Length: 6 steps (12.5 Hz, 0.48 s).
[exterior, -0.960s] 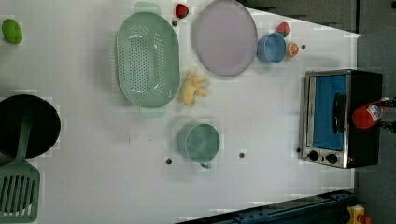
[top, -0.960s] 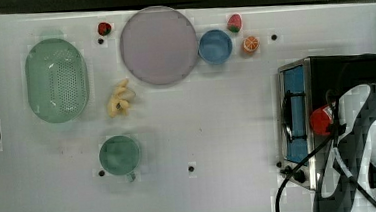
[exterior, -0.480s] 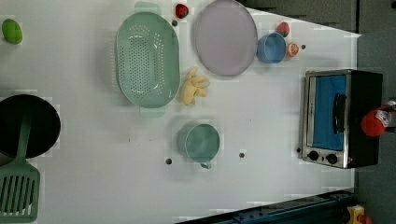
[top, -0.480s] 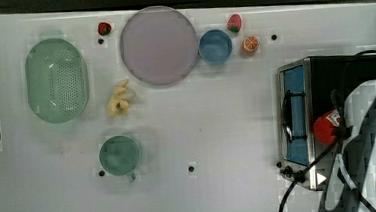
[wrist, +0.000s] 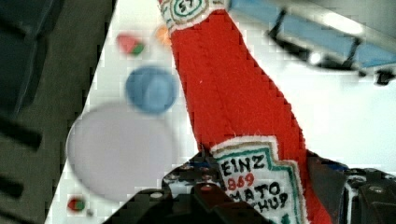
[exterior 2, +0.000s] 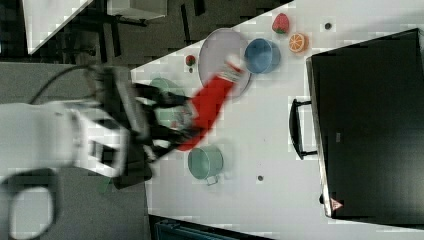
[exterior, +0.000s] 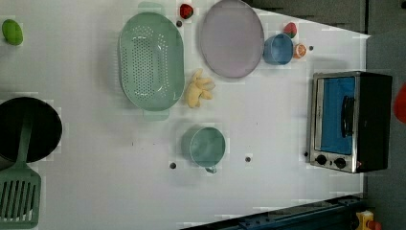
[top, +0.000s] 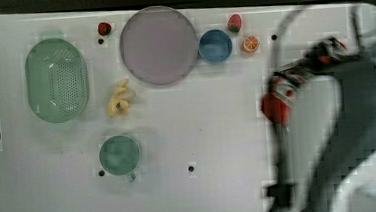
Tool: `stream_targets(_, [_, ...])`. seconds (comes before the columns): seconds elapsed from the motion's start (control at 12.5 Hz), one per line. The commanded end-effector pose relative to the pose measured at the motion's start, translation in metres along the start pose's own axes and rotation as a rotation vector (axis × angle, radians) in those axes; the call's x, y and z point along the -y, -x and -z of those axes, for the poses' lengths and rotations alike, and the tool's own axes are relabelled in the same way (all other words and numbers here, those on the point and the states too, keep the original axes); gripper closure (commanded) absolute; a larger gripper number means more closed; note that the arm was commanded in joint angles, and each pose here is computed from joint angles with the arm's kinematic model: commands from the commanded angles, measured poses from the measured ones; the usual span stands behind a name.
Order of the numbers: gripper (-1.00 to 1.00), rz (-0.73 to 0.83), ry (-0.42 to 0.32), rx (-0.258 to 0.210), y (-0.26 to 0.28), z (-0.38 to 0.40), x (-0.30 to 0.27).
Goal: Pick Ketchup from oven and place it on table.
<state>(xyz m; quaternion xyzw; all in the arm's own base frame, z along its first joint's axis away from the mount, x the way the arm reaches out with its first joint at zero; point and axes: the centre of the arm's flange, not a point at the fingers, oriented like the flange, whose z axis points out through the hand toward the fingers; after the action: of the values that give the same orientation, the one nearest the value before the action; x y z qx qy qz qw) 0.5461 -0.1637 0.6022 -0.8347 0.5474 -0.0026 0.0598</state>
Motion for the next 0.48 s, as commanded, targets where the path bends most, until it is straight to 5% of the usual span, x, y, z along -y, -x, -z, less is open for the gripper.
stream_targets(0.08, [-0.21, 0.146, 0.068, 0.029, 0.064, -0.045, 0.055])
stream_targets(0.24, [-0.21, 0.208, 0.1, 0.056, 0.096, -0.073, 0.069])
stream_targets(0.48, [-0.21, 0.262, 0.179, 0.027, 0.114, -0.164, 0.059])
